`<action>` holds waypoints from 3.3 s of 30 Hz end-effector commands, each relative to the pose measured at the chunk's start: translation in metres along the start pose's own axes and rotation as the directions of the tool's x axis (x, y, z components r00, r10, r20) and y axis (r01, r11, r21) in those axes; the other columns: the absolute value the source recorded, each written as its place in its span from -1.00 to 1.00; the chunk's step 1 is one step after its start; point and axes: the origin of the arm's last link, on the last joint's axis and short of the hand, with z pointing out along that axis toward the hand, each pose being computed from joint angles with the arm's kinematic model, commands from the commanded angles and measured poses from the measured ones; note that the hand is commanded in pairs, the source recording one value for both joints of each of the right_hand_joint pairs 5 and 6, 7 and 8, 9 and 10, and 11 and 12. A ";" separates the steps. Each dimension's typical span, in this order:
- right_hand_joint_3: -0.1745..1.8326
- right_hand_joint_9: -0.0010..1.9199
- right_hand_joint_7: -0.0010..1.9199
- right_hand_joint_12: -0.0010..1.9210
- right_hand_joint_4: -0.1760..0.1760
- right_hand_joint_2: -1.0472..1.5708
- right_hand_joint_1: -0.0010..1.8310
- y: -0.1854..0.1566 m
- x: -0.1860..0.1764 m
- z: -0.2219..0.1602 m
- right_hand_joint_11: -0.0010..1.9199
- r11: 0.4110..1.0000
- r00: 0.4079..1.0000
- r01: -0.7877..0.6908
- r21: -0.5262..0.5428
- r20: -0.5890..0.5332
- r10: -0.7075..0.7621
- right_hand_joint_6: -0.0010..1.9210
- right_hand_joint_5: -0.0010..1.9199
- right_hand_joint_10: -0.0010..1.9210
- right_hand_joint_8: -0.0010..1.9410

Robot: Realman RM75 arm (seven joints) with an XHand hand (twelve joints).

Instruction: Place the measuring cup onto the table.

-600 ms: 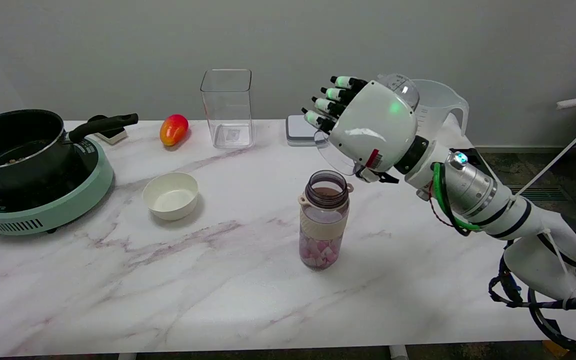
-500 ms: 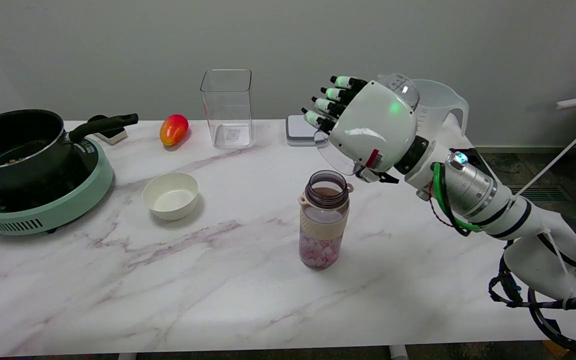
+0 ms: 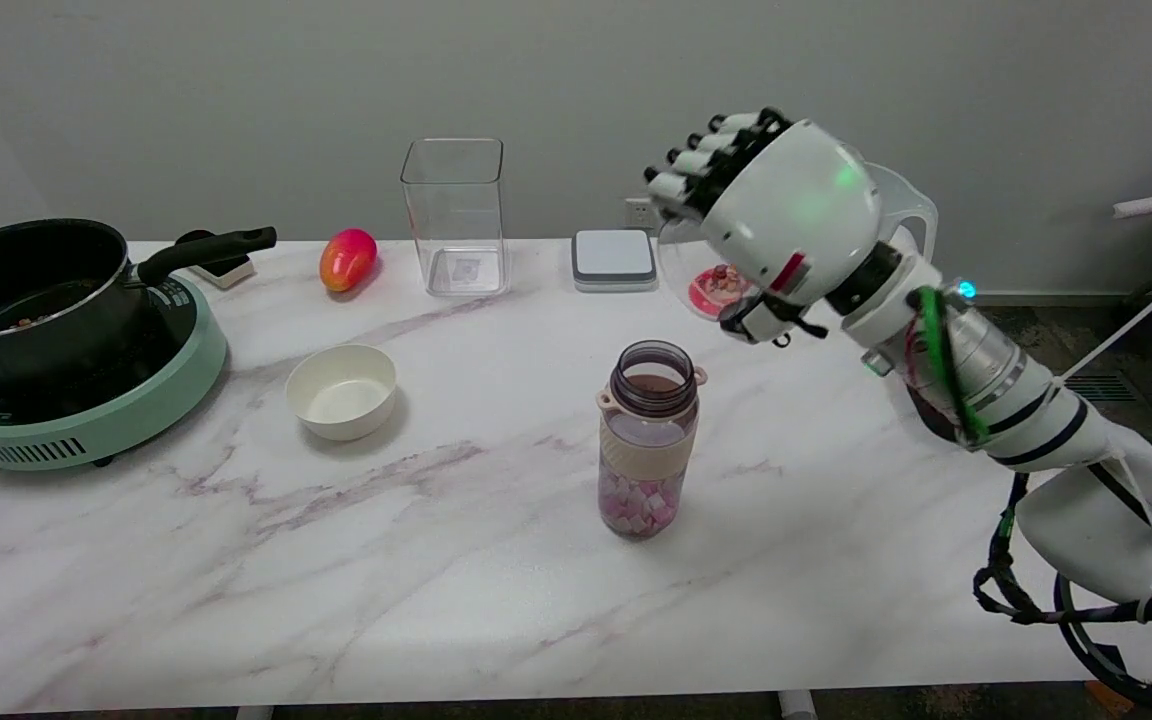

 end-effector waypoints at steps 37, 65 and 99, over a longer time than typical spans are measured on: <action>-0.28 0.58 0.66 0.36 0.00 0.67 0.64 0.025 -0.215 -0.043 0.36 -0.184 -0.016 -0.950 -0.254 -0.548 0.837 0.62 0.62 0.58 0.64; -0.28 0.57 0.66 0.36 0.00 0.65 0.64 -0.011 -0.204 0.030 0.36 -0.073 0.017 -0.962 -0.265 -0.321 0.947 0.62 0.62 0.57 0.64; -0.33 0.54 0.64 0.34 0.00 0.67 0.60 -0.042 -0.233 0.024 0.35 -0.040 0.117 -0.889 -0.456 -0.312 0.943 0.62 0.62 0.54 0.63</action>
